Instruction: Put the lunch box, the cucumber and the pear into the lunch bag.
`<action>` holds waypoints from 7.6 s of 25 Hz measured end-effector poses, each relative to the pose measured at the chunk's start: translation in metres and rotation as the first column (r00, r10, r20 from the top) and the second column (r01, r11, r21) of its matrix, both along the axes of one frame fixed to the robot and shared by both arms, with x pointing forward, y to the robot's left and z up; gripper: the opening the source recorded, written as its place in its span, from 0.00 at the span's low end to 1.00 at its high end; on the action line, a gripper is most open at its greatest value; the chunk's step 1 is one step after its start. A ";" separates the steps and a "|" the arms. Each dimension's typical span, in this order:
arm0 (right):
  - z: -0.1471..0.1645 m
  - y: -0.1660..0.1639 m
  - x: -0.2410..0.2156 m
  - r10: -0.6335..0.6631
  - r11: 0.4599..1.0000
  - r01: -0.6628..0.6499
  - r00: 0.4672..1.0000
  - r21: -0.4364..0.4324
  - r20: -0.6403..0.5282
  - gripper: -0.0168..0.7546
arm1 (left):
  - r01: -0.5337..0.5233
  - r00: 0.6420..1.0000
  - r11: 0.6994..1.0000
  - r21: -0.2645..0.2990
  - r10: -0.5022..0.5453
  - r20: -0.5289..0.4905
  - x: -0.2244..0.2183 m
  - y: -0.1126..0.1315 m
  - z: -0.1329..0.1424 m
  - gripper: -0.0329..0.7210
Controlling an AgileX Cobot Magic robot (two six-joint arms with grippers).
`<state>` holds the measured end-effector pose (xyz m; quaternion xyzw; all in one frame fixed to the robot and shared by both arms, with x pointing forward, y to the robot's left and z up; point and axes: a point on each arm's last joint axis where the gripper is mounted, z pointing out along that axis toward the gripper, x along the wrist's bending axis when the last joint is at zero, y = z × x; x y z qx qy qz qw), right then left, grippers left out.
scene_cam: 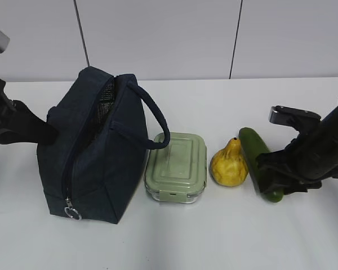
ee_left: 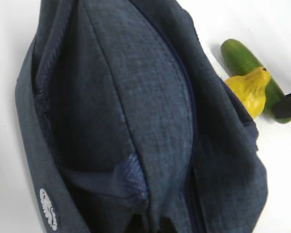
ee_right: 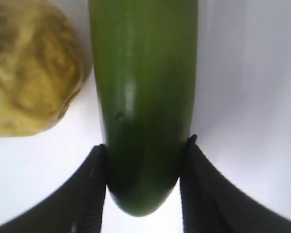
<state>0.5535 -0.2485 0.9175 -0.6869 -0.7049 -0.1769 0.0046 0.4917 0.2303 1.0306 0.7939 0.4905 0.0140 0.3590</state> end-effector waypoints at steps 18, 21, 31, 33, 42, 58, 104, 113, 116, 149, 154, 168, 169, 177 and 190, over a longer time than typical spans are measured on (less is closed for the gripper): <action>0.171 0.087 -0.027 0.195 0.901 -0.349 0.857 0.258 0.477 0.41 | 0.000 1.000 1.000 -0.001 0.000 0.000 0.000 0.000 0.000 0.05; 0.176 0.117 -0.027 0.196 0.858 -0.388 0.853 0.337 0.484 0.41 | -0.005 1.000 1.000 -0.013 0.005 -0.001 0.000 -0.001 0.001 0.05; 0.151 0.188 -0.018 0.031 0.790 -0.269 0.915 0.550 0.403 0.41 | -0.020 1.000 0.999 -0.030 0.020 0.003 0.001 -0.001 0.002 0.05; 0.143 0.200 -0.020 0.033 0.781 -0.266 0.921 0.565 0.388 0.41 | -0.021 1.000 0.999 -0.031 0.021 0.004 0.001 -0.001 0.002 0.05; 0.117 0.231 -0.019 0.017 0.768 -0.246 0.931 0.591 0.365 0.41 | -0.026 1.000 0.999 -0.034 0.026 0.007 0.002 -0.001 0.002 0.05; 0.073 0.212 -0.025 0.217 0.940 -0.266 0.950 0.215 0.226 0.41 | -0.040 0.999 0.998 -0.040 0.041 0.017 0.003 -0.002 0.003 0.05; 0.084 0.067 0.034 0.232 0.966 -0.232 0.973 -0.115 -0.014 0.70 | -0.035 0.999 0.999 -0.033 0.036 0.017 0.003 -0.001 0.002 0.05; 0.075 0.074 0.053 0.231 0.970 -0.226 0.972 -0.095 0.045 0.69 | -0.034 0.999 0.999 -0.029 0.034 0.018 0.003 -0.001 0.002 0.05; 0.067 0.077 0.061 0.234 0.968 -0.230 0.972 -0.097 0.034 0.69 | -0.033 0.999 0.999 -0.029 0.034 0.018 0.003 -0.001 0.002 0.05; 0.239 0.138 0.037 0.394 0.899 -0.437 0.807 -0.004 0.440 0.20 | -0.033 0.999 0.999 -0.026 0.033 0.019 0.003 -0.001 0.002 0.05; 0.230 0.186 0.025 0.485 0.839 -0.543 0.760 0.014 0.433 0.20 | -0.033 0.999 0.999 -0.026 0.033 0.019 0.003 -0.001 0.002 0.05; 0.148 0.238 0.039 0.617 0.776 -0.627 0.732 -0.068 0.288 0.20 | -0.031 0.999 0.999 -0.023 0.032 0.019 0.003 -0.001 0.002 0.05; 0.144 0.238 0.041 0.620 0.775 -0.628 0.734 -0.071 0.278 0.20 | -0.031 0.999 0.999 -0.023 0.032 0.019 0.003 -0.001 0.002 0.05; 0.144 0.243 0.042 0.634 0.759 -0.649 0.717 -0.055 0.289 0.67 | -0.031 0.999 0.999 -0.023 0.032 0.019 0.003 -0.001 0.002 0.05; 0.206 0.149 0.056 0.420 0.890 -0.456 0.837 0.024 0.351 0.70 | -0.033 0.999 0.999 -0.023 0.033 0.021 0.003 -0.001 0.002 0.05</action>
